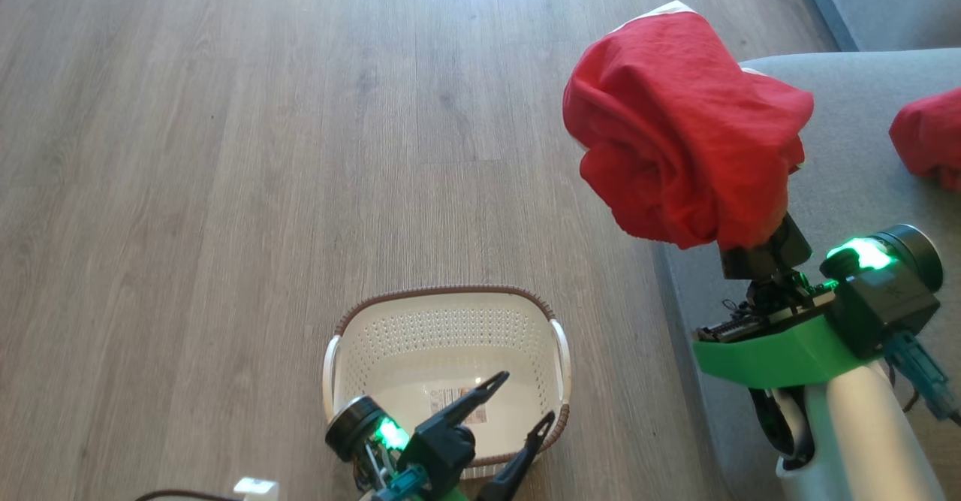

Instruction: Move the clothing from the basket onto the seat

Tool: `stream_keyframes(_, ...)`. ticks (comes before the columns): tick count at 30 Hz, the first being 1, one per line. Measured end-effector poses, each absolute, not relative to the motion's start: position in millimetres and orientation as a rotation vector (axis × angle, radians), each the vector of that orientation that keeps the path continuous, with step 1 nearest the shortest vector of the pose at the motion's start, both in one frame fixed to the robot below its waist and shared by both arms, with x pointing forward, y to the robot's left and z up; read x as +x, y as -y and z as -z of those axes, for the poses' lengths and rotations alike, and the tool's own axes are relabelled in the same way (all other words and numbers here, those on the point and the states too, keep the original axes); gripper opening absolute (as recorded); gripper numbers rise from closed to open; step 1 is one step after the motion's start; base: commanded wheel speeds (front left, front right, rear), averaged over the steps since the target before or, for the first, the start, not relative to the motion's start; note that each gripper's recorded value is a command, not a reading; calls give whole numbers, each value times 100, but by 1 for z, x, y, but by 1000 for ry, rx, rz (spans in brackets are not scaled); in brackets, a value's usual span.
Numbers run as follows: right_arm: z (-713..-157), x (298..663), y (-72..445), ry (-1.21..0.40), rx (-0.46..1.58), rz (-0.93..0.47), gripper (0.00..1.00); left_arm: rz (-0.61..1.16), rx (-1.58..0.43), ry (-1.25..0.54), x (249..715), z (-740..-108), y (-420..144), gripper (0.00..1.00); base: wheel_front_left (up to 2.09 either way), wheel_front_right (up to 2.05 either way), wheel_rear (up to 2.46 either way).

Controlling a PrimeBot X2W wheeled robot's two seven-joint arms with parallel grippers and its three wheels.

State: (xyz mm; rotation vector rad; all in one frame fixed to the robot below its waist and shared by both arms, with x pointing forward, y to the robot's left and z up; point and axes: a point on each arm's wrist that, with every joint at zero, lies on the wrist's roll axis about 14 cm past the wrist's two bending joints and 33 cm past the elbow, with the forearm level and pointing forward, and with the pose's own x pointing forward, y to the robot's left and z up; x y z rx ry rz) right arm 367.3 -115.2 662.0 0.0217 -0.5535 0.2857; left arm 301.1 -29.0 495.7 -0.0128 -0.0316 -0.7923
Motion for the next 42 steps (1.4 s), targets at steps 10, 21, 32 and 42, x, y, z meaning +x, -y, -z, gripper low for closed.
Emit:
stream_keyframes(10, -662, 367, 118, 553, 18, -277, 0, 770, -18, 34, 305, -497, 23, 100, 0, 0, 0)
stream_keyframes(21, -658, 365, 149, 540, -4, -188, 0, 830, -24, 16, 306, -491, 39, 100, 0, 0, 0)
stream_keyframes(32, -657, 352, 211, 527, -71, -4, 0, 986, -25, -10, 305, -481, 79, 100, 0, 0, 0)
stream_keyframes(42, -650, 324, 267, 482, -132, 184, 0, 1171, -41, 17, 305, -485, 129, 100, 0, 0, 0)
